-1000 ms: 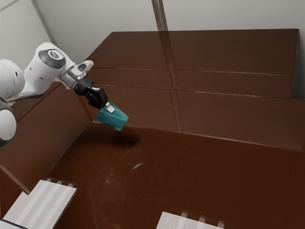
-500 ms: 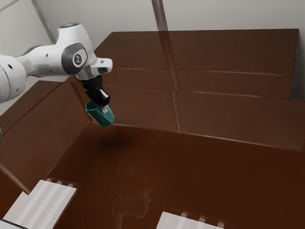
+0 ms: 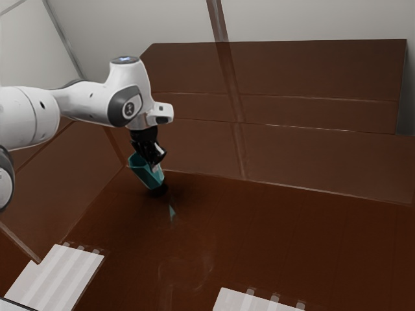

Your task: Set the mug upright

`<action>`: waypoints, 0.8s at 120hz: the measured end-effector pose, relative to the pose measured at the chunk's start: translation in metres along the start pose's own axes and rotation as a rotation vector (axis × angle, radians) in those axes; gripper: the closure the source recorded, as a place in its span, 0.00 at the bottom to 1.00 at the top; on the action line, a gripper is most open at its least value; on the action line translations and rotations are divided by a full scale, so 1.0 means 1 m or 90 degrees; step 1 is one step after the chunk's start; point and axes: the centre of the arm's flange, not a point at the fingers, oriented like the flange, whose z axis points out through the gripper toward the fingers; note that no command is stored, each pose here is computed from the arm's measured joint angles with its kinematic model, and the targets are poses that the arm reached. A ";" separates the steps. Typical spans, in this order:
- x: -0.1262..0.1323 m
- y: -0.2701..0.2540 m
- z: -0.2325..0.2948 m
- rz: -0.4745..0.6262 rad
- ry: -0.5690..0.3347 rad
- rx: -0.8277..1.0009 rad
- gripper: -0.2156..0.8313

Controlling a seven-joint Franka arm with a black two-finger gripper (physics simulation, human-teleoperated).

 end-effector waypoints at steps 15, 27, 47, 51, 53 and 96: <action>0.002 -0.001 0.014 -0.012 -0.015 -0.005 0.96; 0.003 -0.001 0.025 -0.020 -0.027 -0.009 0.95; 0.004 -0.001 0.031 -0.031 -0.035 -0.013 0.82; 0.004 -0.002 0.032 -0.034 -0.035 -0.014 0.75; 0.004 -0.002 0.032 -0.035 -0.035 -0.014 0.71; -0.001 -0.006 -0.034 -0.057 0.013 -0.007 0.30</action>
